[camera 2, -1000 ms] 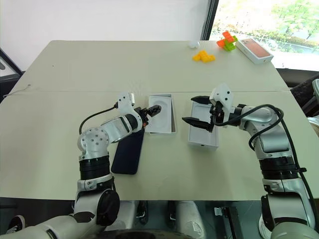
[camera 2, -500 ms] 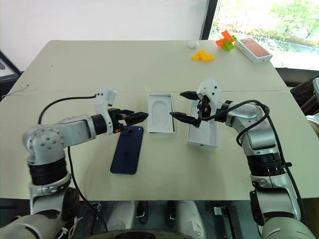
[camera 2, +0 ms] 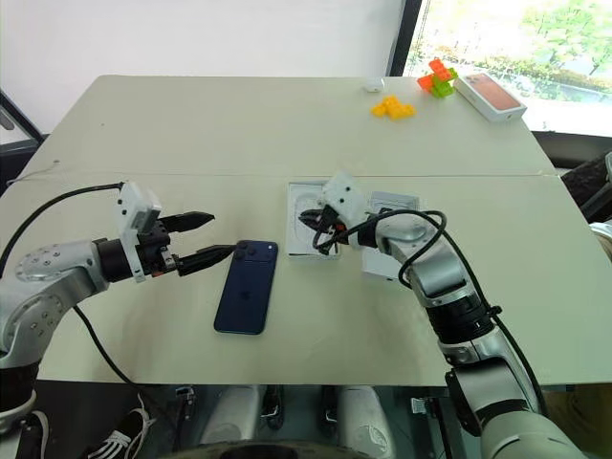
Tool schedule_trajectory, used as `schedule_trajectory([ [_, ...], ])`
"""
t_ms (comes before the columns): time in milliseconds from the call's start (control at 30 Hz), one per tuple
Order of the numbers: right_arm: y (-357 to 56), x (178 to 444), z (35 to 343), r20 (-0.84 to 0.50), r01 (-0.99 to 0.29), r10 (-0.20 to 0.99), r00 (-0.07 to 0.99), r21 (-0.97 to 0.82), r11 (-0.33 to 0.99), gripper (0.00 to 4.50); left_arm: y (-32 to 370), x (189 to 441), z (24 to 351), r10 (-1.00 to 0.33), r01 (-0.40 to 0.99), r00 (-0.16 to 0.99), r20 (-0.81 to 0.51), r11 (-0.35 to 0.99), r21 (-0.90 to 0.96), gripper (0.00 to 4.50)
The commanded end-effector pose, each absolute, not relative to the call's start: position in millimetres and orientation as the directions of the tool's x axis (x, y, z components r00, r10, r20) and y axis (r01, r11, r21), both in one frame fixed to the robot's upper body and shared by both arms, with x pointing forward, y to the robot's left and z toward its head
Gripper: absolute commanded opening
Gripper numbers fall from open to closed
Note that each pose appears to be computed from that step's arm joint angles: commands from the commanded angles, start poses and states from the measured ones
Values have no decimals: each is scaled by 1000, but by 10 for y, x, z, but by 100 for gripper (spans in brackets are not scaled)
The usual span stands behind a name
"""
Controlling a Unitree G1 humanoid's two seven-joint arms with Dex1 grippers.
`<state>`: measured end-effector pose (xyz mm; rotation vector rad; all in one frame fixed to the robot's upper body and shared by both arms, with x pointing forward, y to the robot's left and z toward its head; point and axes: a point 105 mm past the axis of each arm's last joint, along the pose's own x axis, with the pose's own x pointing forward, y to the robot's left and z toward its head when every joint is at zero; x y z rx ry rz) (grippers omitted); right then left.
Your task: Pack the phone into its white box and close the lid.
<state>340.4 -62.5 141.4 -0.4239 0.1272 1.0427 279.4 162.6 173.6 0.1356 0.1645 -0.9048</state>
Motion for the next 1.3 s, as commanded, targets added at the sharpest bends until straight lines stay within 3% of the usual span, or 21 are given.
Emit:
schedule_trajectory([
  [33, -582, 3352, 1439, -344, -844, 797, 496, -406, 350, 9, 1664, 2785, 1839, -765, 780, 625, -154, 618, 95, 444],
  [233, -621, 3431, 1284, -437, -810, 733, 521, -523, 264, 9, 1665, 2810, 1865, -757, 768, 640, -132, 631, 105, 444],
  [433, -632, 3557, 1243, -492, -728, 675, 550, -679, 99, 9, 1691, 2883, 1891, -734, 744, 668, -123, 659, 105, 444],
  [733, -681, 3610, 1266, -485, -702, 670, 562, -708, 75, 9, 1711, 2924, 1890, -719, 728, 685, -119, 676, 111, 444],
  [967, -458, 3485, 1644, -330, -788, 810, 484, -567, 239, 9, 1717, 2864, 1886, -746, 756, 653, -127, 653, 50, 444],
  [1300, -575, 3094, 1583, -422, -884, 856, 300, -460, 83, 9, 1707, 2828, 1927, -759, 766, 641, -112, 643, 27, 444],
])
